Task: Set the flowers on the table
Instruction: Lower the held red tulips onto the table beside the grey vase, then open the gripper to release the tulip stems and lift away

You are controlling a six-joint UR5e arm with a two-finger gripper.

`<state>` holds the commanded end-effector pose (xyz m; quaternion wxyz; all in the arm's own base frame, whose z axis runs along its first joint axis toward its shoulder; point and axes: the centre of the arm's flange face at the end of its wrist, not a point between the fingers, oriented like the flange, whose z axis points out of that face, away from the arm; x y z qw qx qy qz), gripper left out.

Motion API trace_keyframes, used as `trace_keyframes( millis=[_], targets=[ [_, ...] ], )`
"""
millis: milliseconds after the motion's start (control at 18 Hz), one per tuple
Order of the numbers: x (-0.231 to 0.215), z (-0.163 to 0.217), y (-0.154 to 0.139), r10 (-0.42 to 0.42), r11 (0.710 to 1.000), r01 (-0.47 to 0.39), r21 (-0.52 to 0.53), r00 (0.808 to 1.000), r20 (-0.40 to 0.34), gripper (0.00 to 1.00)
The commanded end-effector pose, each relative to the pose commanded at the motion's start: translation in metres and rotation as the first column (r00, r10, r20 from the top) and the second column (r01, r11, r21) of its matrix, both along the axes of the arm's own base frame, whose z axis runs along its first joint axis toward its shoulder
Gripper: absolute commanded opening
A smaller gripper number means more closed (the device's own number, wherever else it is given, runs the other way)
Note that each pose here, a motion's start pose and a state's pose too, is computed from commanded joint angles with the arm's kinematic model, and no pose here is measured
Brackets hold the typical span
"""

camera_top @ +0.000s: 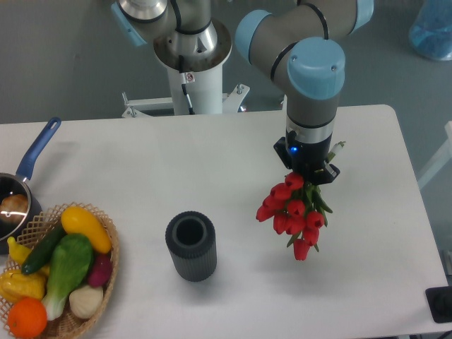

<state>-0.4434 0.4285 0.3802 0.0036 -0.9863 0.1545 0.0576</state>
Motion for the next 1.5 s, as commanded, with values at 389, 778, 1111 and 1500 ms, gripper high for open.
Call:
trace_keyframes(
  millis=[389,778,1111,1500],
  targets=[
    [0.007,-0.012,0.009,-0.006,1.000,0.006,-0.009,1.000,0.017,0.00],
    [0.018,-0.056,0.026,0.012,0.999,-0.009,-0.040,0.997,0.078,0.07],
    [0.022,-0.065,0.028,0.005,0.999,0.000,-0.049,0.995,0.096,0.91],
    [0.019,-0.063,0.031,0.006,1.000,-0.006,0.005,0.999,0.031,1.00]
  ],
)
